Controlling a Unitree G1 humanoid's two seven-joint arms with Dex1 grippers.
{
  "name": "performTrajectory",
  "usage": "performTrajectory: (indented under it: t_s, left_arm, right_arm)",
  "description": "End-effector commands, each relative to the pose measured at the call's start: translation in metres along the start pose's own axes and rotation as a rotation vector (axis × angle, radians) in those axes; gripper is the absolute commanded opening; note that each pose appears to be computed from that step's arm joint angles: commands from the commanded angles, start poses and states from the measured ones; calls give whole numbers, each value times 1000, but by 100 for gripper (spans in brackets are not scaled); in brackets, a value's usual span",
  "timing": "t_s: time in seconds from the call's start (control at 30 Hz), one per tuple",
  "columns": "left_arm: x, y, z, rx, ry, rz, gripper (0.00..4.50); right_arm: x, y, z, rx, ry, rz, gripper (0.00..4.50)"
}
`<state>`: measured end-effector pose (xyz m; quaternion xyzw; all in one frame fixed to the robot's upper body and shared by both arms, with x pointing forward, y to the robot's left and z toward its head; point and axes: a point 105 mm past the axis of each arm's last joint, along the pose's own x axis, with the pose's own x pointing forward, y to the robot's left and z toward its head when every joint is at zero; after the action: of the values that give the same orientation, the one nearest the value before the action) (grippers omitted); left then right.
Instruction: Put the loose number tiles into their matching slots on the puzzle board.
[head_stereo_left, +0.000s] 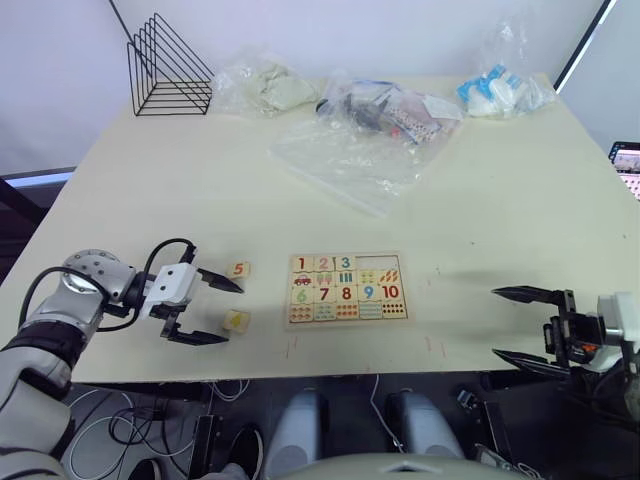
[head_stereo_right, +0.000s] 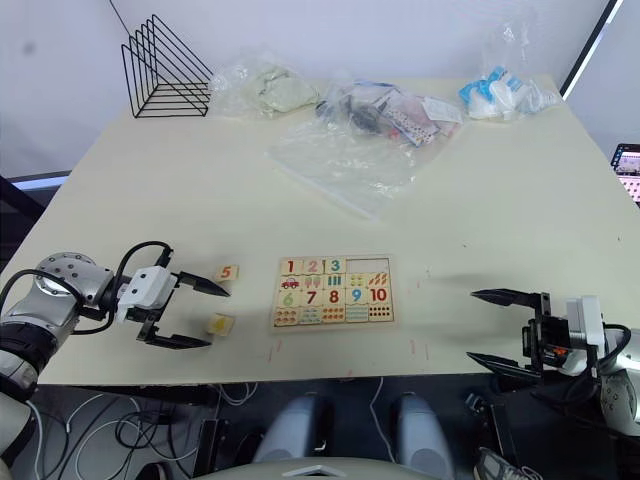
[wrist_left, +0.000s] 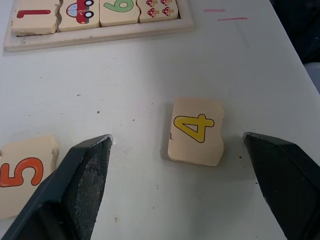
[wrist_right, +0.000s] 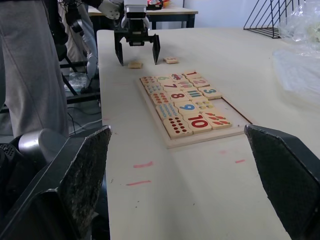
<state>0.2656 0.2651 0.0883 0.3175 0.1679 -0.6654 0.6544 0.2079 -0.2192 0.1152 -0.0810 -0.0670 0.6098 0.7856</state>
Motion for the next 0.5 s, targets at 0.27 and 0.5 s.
performTrajectory:
  t_s: [0.27,0.5]
  left_arm:
    - [1,-4,-1,-3,0,-33,167]
    - [2,-11,0,-1,-27,-38,92]
  right_arm:
    - [0,-3,6,-36,-4,1,450]
    - [-1,-4,6,-35,0,-1,450]
